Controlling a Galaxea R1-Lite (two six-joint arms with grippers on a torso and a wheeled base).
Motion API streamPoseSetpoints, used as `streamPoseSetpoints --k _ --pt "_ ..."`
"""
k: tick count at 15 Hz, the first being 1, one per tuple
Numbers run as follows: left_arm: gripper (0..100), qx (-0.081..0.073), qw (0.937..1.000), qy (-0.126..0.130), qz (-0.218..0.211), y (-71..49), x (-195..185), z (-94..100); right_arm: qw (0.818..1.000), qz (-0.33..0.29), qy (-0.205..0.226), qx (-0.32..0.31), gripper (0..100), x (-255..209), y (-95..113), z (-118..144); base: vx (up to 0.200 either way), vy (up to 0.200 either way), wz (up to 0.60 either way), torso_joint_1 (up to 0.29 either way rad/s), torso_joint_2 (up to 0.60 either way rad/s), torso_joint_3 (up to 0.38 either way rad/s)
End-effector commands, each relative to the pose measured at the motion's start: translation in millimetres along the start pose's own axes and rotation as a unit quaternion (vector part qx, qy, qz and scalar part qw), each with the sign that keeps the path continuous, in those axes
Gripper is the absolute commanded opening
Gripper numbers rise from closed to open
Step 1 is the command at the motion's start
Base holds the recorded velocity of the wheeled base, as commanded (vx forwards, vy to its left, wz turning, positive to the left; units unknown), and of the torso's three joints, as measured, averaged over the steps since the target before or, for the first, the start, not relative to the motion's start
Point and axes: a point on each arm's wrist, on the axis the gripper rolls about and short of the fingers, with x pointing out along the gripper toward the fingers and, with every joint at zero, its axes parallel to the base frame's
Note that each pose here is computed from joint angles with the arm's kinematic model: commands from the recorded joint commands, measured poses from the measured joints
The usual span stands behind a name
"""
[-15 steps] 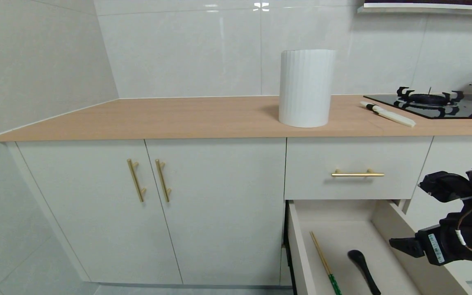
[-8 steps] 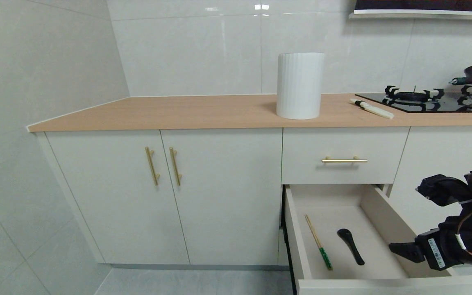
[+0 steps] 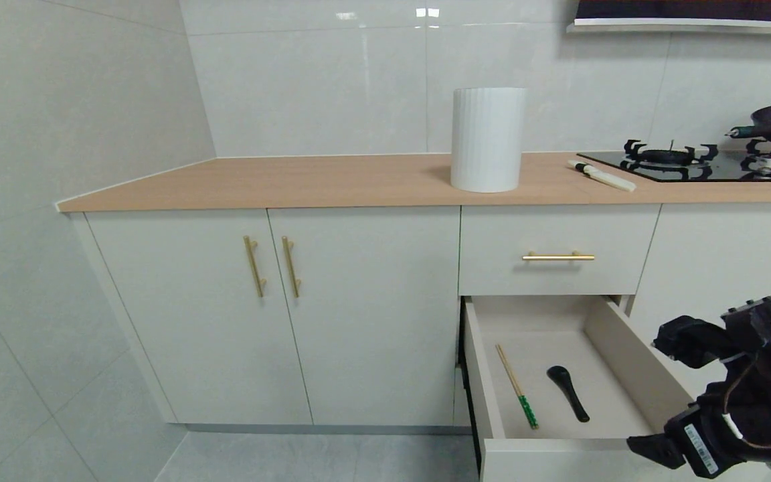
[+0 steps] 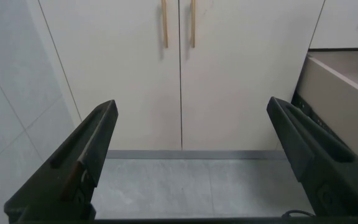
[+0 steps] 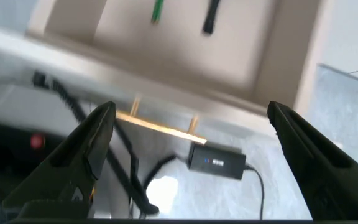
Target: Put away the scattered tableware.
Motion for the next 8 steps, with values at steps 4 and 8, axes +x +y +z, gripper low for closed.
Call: streamPoseSetpoints --k 4,8 --pt "100 0.0 1.0 0.0 0.0 0.0 0.0 0.0 0.995 0.03 0.089 -0.032 100 39.1 31.1 -7.9 0.0 0.0 0.0 0.0 0.0 0.0" --pt "100 0.0 1.0 0.0 0.0 0.0 0.0 0.0 0.993 0.047 0.087 -0.062 100 31.3 42.9 -15.4 0.0 0.0 0.0 0.0 0.0 0.0"
